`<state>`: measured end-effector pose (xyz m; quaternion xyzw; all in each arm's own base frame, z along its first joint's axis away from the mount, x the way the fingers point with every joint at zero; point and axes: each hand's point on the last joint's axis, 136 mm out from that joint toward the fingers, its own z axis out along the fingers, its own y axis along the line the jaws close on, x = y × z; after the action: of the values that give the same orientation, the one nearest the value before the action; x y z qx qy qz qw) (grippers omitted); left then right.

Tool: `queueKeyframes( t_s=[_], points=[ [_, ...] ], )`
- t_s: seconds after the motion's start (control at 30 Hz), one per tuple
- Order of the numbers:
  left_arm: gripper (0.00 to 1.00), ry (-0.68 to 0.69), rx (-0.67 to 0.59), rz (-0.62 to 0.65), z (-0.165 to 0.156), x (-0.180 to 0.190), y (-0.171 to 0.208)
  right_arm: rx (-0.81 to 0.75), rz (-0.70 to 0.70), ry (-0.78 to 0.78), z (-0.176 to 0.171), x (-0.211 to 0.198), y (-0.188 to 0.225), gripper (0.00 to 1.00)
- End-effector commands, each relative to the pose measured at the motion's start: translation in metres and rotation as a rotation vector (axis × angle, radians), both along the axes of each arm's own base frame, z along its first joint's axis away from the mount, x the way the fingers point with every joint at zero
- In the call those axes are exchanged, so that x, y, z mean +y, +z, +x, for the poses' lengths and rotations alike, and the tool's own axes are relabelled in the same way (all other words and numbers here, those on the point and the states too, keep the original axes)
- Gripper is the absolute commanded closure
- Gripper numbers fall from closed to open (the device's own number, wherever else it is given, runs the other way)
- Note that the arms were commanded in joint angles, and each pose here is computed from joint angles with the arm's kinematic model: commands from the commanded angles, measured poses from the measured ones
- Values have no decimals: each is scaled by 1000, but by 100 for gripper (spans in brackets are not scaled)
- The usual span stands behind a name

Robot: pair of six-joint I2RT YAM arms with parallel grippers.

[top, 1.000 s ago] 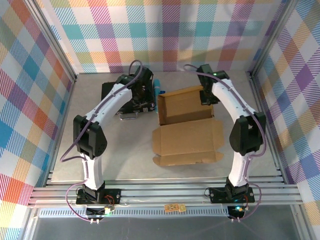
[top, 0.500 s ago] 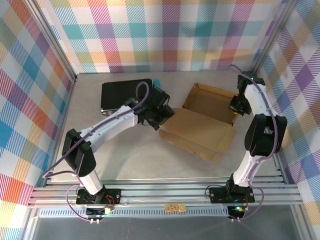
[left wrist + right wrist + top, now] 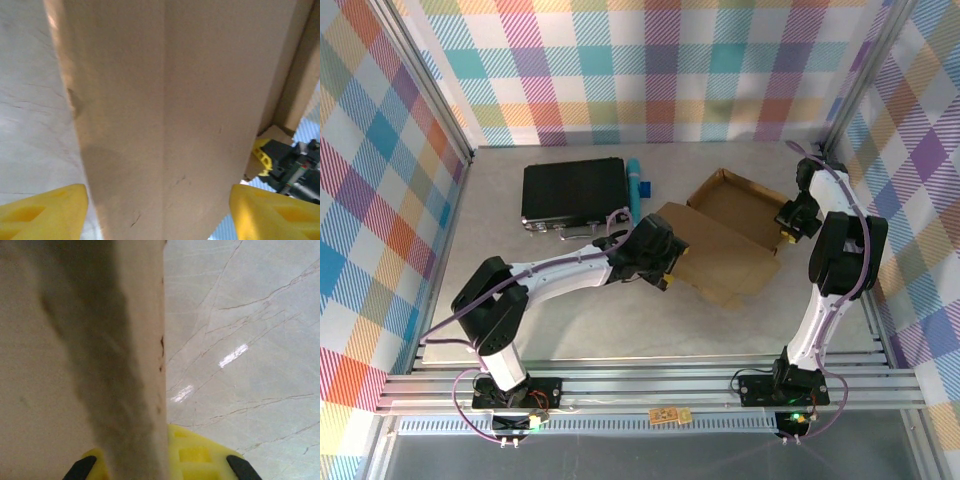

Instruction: Fold the paper box

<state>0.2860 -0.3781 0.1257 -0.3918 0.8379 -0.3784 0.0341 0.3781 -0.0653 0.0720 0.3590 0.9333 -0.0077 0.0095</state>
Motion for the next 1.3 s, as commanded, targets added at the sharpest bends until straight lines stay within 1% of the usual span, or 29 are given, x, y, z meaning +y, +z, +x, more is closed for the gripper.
queueKeyframes(
  t_s=[0.0, 0.07, 0.13, 0.23, 0.3, 0.33, 0.4, 0.53, 0.63, 0.7, 0.8, 0.9, 0.93, 0.97, 1.07, 1.13, 1.2, 1.27],
  points=[
    [31, -1, -1, -59, 7, -18, 6, -9, 30, -19, 1, 7, 1, 100],
    [33, -12, 26, -39, 3, -17, 1, -8, 32, -21, 1, 8, 0, 100],
    [34, -14, 52, 10, -3, -8, -3, -8, 34, -21, 1, 8, 0, 100],
    [32, -10, 91, 77, -11, 4, -9, -9, 38, -20, 4, 9, -2, 100],
    [33, -12, 89, 54, -9, 1, -11, -10, 45, -23, 4, 10, -3, 100],
    [35, -6, 80, 15, -4, -5, -11, -11, 48, -22, 4, 10, -3, 100],
    [42, 2, 73, -4, 2, -8, -14, -10, 49, -21, 4, 11, -4, 100],
    [54, -29, 87, 42, 8, -8, -20, -11, 53, -23, 3, 14, -5, 100],
    [65, -33, 115, 104, 5, 0, -26, -8, 54, -16, 1, 16, -6, 100],
    [75, -36, 116, 142, 4, 5, -24, -5, 55, -14, 0, 17, -8, 100],
    [90, -80, 100, 226, 4, 14, -20, -2, 53, -12, -2, 20, -10, 100],
    [99, -137, 82, 312, 4, 24, -14, 2, 56, -6, -4, 25, -9, 100],
    [100, -161, 67, 347, 4, 28, -11, -2, 61, 0, -3, 28, -8, 100],
    [100, -187, 50, 385, 6, 33, -8, -8, 68, 4, -3, 31, -6, 94],
    [100, -265, 1, 478, 11, 46, 3, -46, 97, 21, -2, 45, 6, 70],
    [100, -340, -46, 573, 18, 58, 14, -85, 121, 47, 0, 60, 20, 56],
    [100, -438, -95, 679, 24, 68, 25, -132, 150, 70, 1, 74, 38, 48],
    [100, -538, -121, 777, 29, 79, 32, -190, 190, 94, 4, 86, 57, 43]
  ],
)
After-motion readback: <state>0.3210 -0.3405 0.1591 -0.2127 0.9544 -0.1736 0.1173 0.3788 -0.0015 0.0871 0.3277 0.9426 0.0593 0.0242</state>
